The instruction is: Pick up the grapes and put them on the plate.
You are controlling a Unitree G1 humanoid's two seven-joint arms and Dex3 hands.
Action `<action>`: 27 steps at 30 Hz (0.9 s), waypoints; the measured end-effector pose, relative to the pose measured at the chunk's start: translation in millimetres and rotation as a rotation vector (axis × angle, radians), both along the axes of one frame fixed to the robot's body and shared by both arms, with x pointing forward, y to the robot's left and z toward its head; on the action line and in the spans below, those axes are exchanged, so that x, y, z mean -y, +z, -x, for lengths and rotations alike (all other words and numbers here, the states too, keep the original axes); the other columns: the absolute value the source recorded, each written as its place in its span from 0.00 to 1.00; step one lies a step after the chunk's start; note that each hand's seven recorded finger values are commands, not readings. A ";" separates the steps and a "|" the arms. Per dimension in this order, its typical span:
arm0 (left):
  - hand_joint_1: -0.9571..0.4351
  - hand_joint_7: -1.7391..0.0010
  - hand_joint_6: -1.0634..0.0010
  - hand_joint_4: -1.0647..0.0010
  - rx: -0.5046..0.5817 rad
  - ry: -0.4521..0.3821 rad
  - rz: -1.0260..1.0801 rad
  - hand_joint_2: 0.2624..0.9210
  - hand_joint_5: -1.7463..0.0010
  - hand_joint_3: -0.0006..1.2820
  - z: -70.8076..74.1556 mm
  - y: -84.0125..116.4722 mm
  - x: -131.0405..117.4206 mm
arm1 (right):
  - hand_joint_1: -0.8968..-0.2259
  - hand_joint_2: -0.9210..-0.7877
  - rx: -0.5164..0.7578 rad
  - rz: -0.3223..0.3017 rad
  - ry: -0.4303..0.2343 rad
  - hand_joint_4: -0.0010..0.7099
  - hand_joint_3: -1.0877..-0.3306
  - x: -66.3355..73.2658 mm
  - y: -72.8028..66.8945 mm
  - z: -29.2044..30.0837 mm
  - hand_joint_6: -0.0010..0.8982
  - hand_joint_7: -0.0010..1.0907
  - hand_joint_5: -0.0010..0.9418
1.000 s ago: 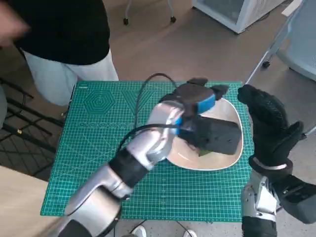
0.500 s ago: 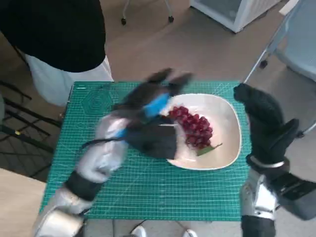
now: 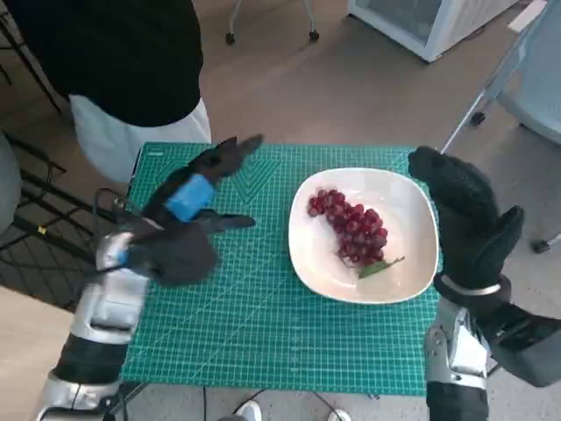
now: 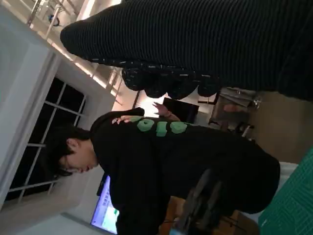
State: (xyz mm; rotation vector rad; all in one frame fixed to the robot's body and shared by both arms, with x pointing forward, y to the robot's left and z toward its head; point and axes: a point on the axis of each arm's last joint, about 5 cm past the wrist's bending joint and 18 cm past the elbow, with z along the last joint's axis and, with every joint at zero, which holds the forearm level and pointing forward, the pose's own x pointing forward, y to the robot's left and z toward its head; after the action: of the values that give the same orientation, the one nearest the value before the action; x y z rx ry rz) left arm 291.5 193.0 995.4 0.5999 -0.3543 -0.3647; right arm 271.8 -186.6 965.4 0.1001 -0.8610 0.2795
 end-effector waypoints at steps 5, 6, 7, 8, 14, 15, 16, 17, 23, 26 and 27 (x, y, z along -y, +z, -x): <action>0.34 0.98 0.81 0.89 0.029 -0.088 0.331 1.00 1.00 0.21 -1.8 -19.4 7.9 | 0.63 0.00 0.003 0.002 0.006 0.44 0.72 -1.4 0.9 -0.5 0.18 0.30 0.01; 0.33 0.99 0.82 0.89 0.034 -0.106 0.398 1.00 1.00 0.23 -1.8 -24.0 10.6 | 0.63 0.00 0.003 0.002 0.008 0.44 0.72 -1.9 1.0 -0.7 0.18 0.30 0.01; 0.32 0.99 0.83 0.90 0.037 -0.123 0.462 1.00 1.00 0.24 -1.6 -28.5 13.2 | 0.63 0.00 0.003 0.003 0.011 0.44 0.72 -2.4 1.2 -0.9 0.18 0.30 0.01; 0.32 0.99 0.83 0.90 0.040 -0.140 0.524 1.00 1.00 0.25 -1.3 -33.4 15.6 | 0.63 0.00 0.001 0.003 0.014 0.44 0.72 -3.1 1.3 -1.2 0.18 0.30 0.01; 0.28 1.00 0.86 0.92 0.035 -0.179 0.748 1.00 1.00 0.27 3.1 -62.3 24.1 | 0.62 0.00 -0.020 0.006 0.035 0.44 0.71 -6.3 1.1 -2.5 0.17 0.31 0.01; 0.27 1.00 0.86 0.92 0.030 -0.179 0.757 1.00 1.00 0.27 3.6 -65.4 24.7 | 0.62 0.00 -0.021 0.007 0.035 0.44 0.71 -6.4 1.1 -2.6 0.17 0.32 0.01; 0.27 1.00 0.86 0.92 0.027 -0.179 0.761 1.00 1.00 0.27 4.1 -68.0 25.1 | 0.62 0.00 -0.023 0.007 0.036 0.44 0.71 -6.4 1.0 -2.6 0.17 0.32 0.01; 0.26 1.00 0.86 0.92 0.027 -0.179 0.762 1.00 1.00 0.27 4.5 -69.9 25.2 | 0.62 0.00 -0.024 0.007 0.037 0.44 0.71 -6.5 1.0 -2.6 0.17 0.32 0.01; 0.25 1.00 0.87 0.91 0.046 -0.181 0.776 1.00 1.00 0.28 6.1 -74.7 24.8 | 0.61 0.00 -0.027 0.012 0.040 0.44 0.71 -6.0 1.0 -2.8 0.16 0.33 0.01; 0.25 1.00 0.87 0.91 0.056 -0.179 0.786 1.00 1.00 0.29 6.5 -75.1 24.7 | 0.61 0.00 -0.028 0.015 0.040 0.44 0.71 -5.5 0.8 -2.9 0.15 0.33 0.00; 0.26 1.00 0.88 0.91 0.060 -0.178 0.788 1.00 1.00 0.29 6.6 -75.2 24.6 | 0.61 0.00 -0.029 0.015 0.040 0.44 0.71 -5.4 0.6 -3.0 0.15 0.34 0.00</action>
State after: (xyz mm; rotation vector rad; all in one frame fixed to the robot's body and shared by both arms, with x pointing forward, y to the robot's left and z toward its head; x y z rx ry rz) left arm 284.8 168.4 920.2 -0.1943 -0.5697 -0.3435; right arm 274.8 -181.2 966.0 0.1070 -0.8286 0.3210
